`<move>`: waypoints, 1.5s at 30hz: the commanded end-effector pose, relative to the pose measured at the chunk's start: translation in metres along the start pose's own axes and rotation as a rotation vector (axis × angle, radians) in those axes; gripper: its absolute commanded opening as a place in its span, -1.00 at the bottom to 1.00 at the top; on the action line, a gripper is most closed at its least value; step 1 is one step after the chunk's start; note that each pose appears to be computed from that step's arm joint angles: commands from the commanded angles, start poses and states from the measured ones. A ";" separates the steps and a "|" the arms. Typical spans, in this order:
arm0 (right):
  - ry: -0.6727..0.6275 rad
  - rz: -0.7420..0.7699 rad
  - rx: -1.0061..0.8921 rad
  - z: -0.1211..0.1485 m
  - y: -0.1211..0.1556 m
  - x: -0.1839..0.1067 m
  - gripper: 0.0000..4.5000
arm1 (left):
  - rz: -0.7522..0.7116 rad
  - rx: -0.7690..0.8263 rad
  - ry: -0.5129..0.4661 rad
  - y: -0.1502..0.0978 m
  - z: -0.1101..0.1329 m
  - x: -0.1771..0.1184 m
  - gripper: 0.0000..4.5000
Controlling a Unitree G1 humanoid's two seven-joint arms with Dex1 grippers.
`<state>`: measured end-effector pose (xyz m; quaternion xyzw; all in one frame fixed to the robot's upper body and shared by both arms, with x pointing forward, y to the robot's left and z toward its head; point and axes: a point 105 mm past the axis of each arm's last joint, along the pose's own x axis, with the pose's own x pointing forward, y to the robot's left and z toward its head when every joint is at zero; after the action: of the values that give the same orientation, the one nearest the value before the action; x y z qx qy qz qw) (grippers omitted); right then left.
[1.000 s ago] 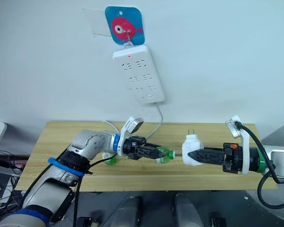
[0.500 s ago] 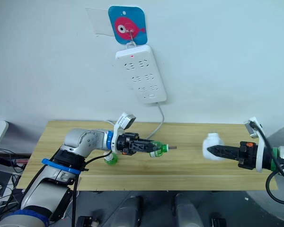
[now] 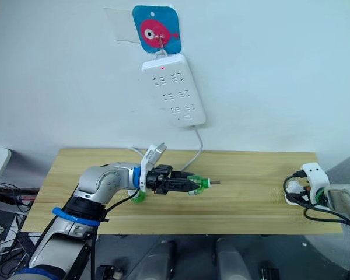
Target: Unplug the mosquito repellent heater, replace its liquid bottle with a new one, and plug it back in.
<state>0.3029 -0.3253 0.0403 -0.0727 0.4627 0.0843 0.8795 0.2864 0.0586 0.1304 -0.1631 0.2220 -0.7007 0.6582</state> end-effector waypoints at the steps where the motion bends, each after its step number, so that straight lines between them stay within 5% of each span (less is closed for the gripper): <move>1: -0.011 -0.019 -0.039 0.009 -0.012 -0.002 0.36 | -0.012 0.050 -0.004 -0.007 0.005 -0.001 -0.01; 4: -0.015 -0.004 -0.028 0.016 -0.013 0.000 0.36 | -0.009 0.050 0.000 -0.008 0.003 -0.002 -0.01; 8: -0.012 0.006 -0.006 0.016 -0.015 0.001 0.96 | -0.004 0.053 0.002 -0.006 0.003 -0.003 -0.01; 13: -0.030 0.014 0.009 0.017 -0.019 -0.010 0.98 | -0.008 0.052 0.006 -0.006 0.001 -0.003 -0.01; 18: -0.074 0.014 -0.001 0.015 -0.020 -0.057 0.98 | -0.010 0.068 -0.025 -0.007 0.007 -0.004 -0.01; 24: -0.293 0.200 0.157 0.018 0.046 -0.118 0.98 | 0.057 0.416 -0.104 -0.012 0.023 0.011 -0.01; 28: -0.798 0.560 0.496 0.038 0.127 -0.148 0.98 | 0.147 0.701 -0.214 -0.014 0.037 0.023 -0.01; 35: -0.831 0.612 0.864 0.053 0.181 -0.167 0.98 | 0.235 0.827 -0.281 -0.009 0.044 0.032 -0.01; 45: -0.797 0.664 0.894 0.067 0.219 -0.155 0.98 | 0.200 0.838 -0.307 -0.021 0.041 0.044 -0.01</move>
<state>0.2235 -0.1126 0.1872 0.4752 0.1106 0.1628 0.8576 0.2965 0.0176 0.1611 0.0343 -0.1382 -0.6202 0.7714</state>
